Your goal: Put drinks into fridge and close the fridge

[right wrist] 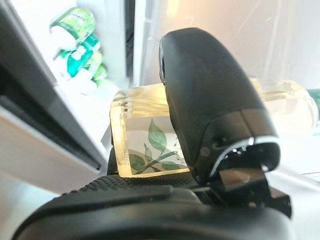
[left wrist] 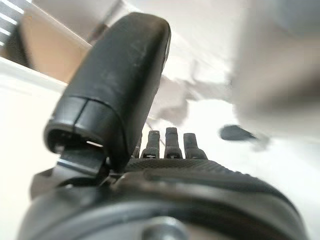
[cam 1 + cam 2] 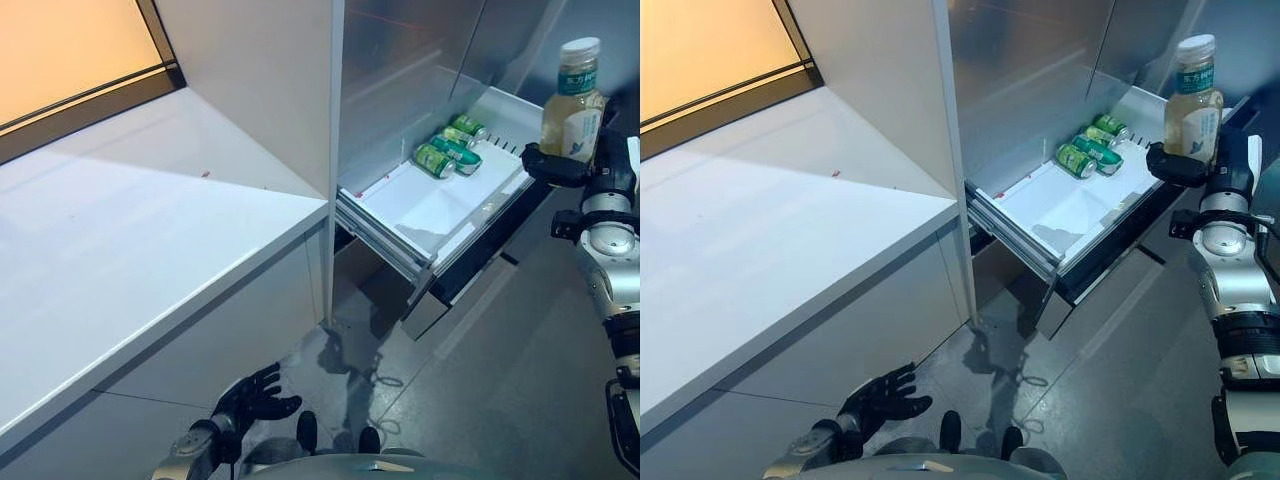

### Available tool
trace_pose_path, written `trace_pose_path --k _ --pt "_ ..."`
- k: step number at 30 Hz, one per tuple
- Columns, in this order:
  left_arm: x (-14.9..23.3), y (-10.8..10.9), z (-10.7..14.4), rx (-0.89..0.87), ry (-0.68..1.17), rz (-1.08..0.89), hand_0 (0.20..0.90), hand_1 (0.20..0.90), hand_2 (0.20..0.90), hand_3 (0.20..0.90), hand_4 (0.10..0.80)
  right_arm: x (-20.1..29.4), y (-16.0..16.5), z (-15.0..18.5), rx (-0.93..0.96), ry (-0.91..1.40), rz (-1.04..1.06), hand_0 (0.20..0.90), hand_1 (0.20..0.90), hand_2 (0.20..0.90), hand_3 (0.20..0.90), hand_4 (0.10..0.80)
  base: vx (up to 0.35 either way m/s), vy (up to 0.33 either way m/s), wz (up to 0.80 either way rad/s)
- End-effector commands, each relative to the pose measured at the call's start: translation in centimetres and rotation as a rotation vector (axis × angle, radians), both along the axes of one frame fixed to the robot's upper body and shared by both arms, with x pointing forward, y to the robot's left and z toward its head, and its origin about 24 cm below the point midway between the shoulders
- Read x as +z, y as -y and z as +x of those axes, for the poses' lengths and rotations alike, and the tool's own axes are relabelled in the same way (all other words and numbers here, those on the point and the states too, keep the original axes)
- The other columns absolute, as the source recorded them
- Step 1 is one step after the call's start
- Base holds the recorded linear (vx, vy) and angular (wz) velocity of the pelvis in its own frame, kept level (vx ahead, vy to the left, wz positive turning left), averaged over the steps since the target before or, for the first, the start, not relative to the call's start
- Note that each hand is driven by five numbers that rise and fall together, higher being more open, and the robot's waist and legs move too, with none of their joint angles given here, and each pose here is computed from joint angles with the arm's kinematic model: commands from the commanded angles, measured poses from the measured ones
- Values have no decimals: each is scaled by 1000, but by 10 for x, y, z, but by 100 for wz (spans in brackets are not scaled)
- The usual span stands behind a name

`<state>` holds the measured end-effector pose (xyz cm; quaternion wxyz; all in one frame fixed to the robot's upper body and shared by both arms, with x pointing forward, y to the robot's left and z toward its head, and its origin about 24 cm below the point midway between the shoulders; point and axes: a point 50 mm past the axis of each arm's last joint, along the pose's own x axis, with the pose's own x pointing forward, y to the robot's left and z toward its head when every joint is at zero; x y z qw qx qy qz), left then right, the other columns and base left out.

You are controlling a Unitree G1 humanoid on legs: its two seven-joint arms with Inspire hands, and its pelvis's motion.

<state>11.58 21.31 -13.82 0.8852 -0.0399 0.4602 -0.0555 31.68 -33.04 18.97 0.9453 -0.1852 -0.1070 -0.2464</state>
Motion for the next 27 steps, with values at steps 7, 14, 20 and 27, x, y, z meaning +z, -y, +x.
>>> trace_pose_path --k 7,14,20,27 --pt "-12 -40 -34 2 -192 218 900 900 900 900 800 123 -13 -21 128 538 -69 300 300 300 200 100 43 1 -3" --pt "-10 -51 -39 47 -214 231 900 900 900 900 800 128 -21 -5 233 496 66 300 300 300 200 100 50 2 0" --pt "-8 -47 -29 19 -169 213 900 900 900 900 800 130 -25 9 234 438 55 300 300 300 200 100 65 -17 9" --pt "-4 -47 -22 -8 -145 223 900 900 900 900 800 123 -16 22 145 318 41 300 300 300 200 100 47 -25 31"
